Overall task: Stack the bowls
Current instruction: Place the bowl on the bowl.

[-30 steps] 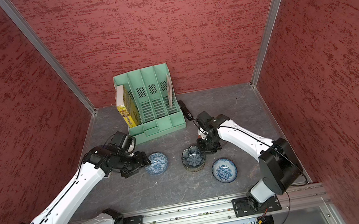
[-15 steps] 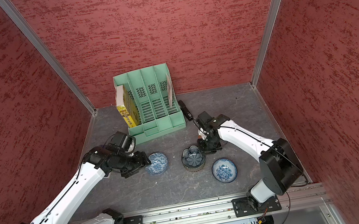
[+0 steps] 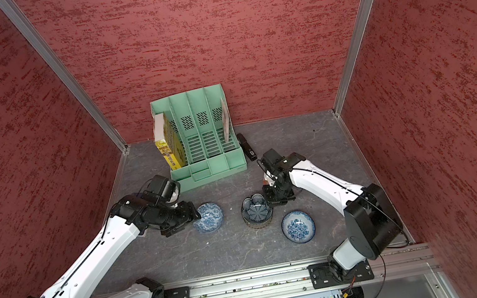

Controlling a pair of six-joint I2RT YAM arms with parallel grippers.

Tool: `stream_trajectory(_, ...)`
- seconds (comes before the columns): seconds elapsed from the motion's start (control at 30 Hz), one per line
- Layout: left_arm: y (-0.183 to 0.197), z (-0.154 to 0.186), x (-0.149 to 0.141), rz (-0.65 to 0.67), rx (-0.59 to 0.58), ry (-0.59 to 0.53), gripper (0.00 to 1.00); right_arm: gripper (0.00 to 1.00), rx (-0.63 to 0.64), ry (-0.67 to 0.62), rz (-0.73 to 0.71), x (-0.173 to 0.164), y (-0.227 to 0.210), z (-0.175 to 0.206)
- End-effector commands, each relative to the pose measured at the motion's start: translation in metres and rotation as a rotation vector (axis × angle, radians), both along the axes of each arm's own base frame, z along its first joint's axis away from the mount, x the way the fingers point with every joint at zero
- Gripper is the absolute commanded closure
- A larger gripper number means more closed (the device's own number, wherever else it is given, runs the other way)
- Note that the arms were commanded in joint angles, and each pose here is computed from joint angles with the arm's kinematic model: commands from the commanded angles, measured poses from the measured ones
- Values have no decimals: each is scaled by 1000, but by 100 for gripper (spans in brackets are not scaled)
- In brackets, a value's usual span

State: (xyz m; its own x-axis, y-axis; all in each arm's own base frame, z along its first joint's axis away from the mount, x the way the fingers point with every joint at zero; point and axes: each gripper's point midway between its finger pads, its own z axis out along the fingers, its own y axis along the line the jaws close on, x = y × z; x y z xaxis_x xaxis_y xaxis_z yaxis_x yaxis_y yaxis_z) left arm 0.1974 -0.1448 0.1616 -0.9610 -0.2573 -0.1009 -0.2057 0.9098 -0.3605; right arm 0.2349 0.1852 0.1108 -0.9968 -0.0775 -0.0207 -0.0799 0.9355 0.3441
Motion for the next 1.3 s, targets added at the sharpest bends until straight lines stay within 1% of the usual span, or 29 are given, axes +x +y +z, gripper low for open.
stream_trajectory(0.0,1,-2,2,1,4,-8,26,94,38,5,-4,-1,5,1)
stream_trajectory(0.23,1,-3,2,2,2,-8,27,89,42,19,0,-2,6,-3)
stream_trajectory(0.47,0,-1,4,-1,-1,-10,26,86,34,10,4,-1,5,1)
stream_trajectory(0.53,0,-1,4,1,0,-8,26,81,30,13,3,-2,4,1)
stream_trajectory(0.73,0,0,4,-4,2,-10,26,73,16,0,5,-2,0,6)
stream_trajectory(0.83,0,1,5,-5,1,-13,26,66,10,-18,5,-1,-1,13)
stream_trajectory(0.93,-1,2,5,-8,2,-14,26,65,-1,-31,4,0,-4,19)
stream_trajectory(1.07,0,3,5,-6,0,-18,26,65,-40,-59,-28,5,-15,26)
stream_trajectory(1.17,1,5,5,-7,0,-29,26,66,-77,-128,-107,9,-41,42)
stream_trajectory(1.27,2,6,4,-9,2,-34,27,66,-146,-164,-190,9,-69,44)
